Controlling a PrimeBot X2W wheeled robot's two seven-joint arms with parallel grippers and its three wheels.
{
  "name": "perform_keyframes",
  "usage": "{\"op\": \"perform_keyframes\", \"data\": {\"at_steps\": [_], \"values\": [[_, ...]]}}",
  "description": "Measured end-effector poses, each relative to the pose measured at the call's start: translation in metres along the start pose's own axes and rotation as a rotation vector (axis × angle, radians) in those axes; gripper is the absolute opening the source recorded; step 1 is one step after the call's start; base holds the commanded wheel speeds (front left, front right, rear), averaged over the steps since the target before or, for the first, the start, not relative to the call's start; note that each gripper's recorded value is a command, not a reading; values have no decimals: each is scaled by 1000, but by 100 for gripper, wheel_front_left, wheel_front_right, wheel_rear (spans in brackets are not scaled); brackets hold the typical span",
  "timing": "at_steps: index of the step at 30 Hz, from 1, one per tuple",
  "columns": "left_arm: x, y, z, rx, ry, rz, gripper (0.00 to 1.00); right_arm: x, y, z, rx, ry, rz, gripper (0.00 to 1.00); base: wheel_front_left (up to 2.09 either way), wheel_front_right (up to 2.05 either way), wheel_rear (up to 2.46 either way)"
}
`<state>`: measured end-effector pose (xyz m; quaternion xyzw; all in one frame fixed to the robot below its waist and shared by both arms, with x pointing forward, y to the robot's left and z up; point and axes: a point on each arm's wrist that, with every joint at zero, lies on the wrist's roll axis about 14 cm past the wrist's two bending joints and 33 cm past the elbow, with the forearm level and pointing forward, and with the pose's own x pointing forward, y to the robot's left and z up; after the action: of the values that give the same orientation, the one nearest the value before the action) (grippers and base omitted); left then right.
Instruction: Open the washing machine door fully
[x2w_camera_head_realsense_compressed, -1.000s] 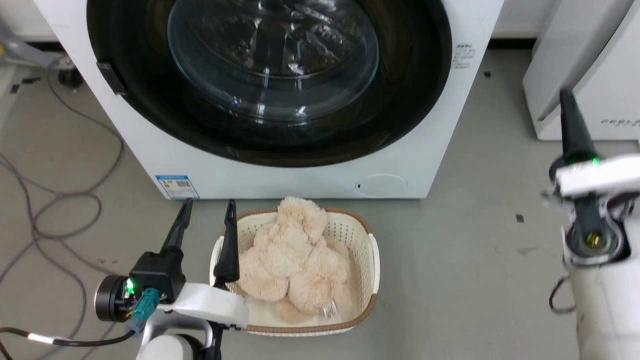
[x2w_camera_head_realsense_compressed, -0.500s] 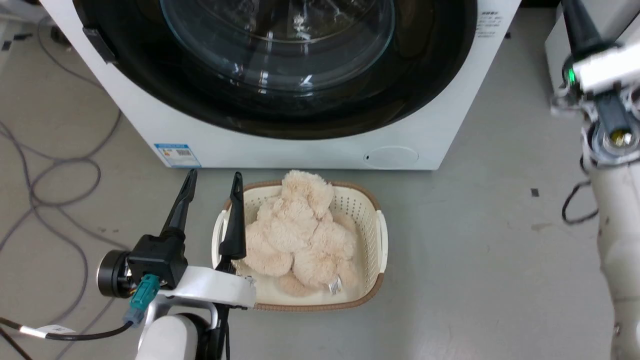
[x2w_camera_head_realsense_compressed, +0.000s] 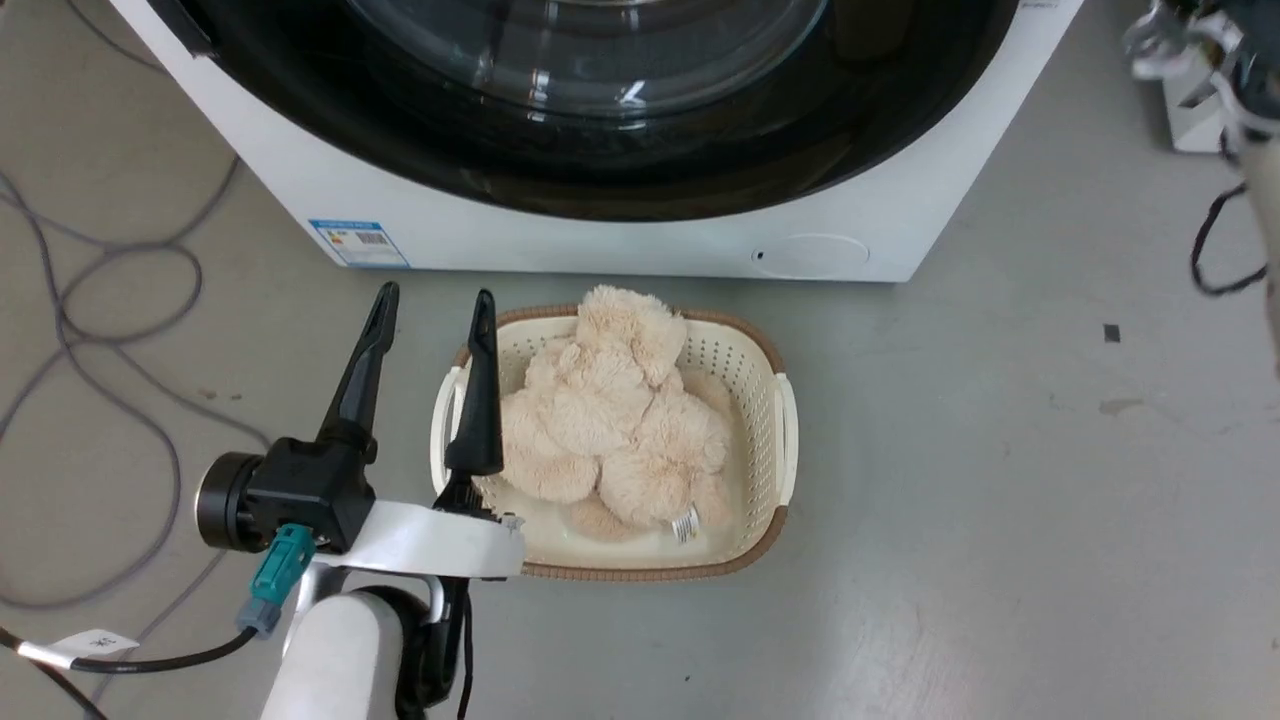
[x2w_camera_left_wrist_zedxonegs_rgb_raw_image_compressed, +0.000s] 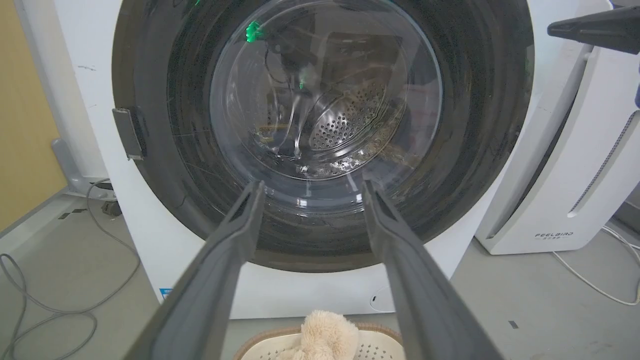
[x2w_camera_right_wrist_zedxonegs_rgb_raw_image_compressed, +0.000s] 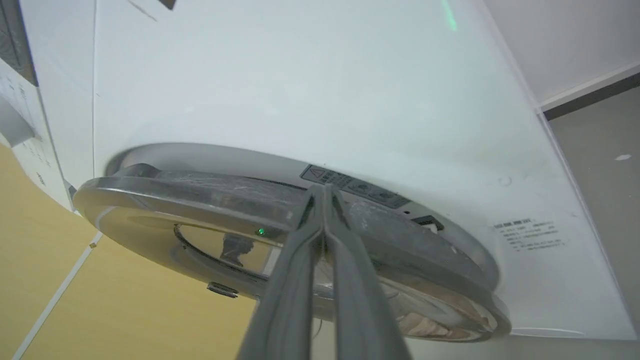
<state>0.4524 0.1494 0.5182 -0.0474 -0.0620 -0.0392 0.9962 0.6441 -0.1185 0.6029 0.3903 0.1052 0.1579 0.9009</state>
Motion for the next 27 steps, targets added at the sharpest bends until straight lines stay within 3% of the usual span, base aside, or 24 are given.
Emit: {"op": "perform_keyframes", "data": {"at_steps": [11, 27], "values": [[11, 0, -9, -21, -7, -4, 100, 26, 3, -19, -84, 234, -33, 0, 0, 0, 0], [20, -6, -15, -40, -24, -17, 100, 36, 6, -23, -28, 423, -54, 0, 0, 0, 0]]}}
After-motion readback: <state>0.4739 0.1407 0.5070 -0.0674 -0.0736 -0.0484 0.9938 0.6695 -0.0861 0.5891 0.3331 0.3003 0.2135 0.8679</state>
